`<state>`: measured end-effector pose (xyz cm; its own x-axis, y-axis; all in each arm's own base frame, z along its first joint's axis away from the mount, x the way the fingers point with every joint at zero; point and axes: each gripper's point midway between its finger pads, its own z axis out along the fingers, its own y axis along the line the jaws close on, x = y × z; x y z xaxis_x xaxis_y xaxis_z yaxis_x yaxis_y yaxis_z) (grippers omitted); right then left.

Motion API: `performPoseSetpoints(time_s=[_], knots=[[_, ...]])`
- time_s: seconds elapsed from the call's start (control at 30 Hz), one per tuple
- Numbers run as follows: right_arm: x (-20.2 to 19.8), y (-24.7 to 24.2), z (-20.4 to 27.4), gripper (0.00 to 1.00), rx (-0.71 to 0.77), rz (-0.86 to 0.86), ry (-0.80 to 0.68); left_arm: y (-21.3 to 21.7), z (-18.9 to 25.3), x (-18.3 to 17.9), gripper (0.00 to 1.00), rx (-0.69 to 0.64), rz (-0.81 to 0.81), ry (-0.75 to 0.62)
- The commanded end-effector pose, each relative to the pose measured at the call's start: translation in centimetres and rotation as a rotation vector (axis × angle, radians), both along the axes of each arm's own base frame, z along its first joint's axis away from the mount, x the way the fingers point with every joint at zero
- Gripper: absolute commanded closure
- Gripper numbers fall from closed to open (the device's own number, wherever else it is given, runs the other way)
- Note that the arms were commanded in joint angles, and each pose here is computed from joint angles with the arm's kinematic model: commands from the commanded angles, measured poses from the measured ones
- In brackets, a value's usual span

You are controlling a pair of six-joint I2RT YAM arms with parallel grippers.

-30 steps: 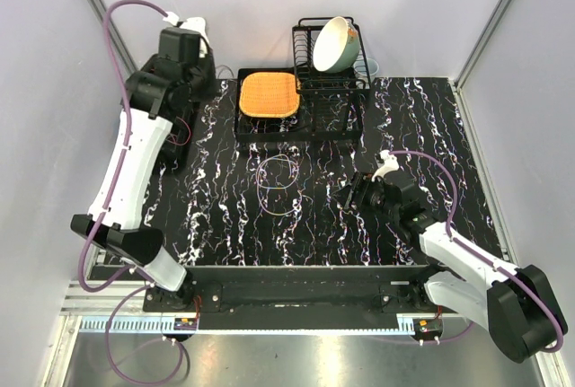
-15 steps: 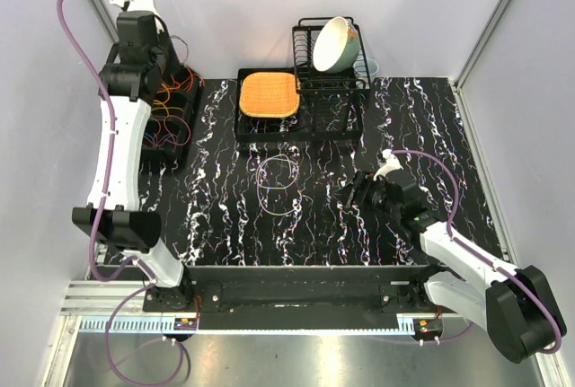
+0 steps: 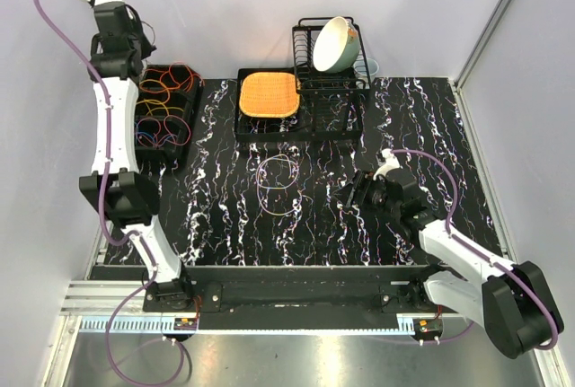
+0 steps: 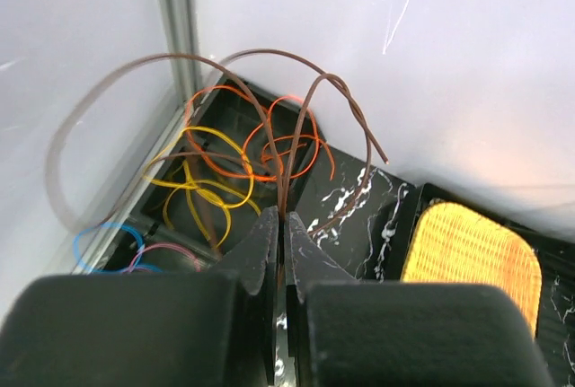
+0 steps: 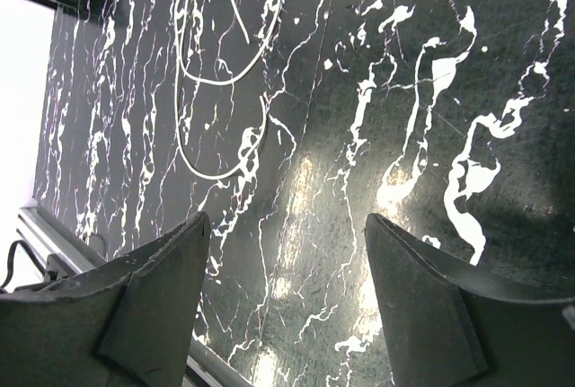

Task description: Untangle the cables

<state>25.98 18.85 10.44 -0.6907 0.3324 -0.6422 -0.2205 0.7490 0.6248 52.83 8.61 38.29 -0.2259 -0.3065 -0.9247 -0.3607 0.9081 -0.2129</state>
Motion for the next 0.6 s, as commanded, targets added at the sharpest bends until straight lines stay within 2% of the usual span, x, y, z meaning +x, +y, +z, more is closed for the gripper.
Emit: performPoseSetpoints(time_s=[0.0,0.3,0.57], knots=[[0.4,0.4,0.8,0.24,0.030,0.014,-0.024,0.1,2.9,2.7,1.00,-0.008,-0.012,-0.151],[0.6,0.2,0.6,0.24,0.037,0.013,-0.018,1.4,-0.9,5.7,1.00,-0.011,0.018,-0.121],[0.6,0.2,0.6,0.25,0.042,0.014,-0.013,3.0,-8.2,6.4,1.00,-0.029,0.042,-0.021]])
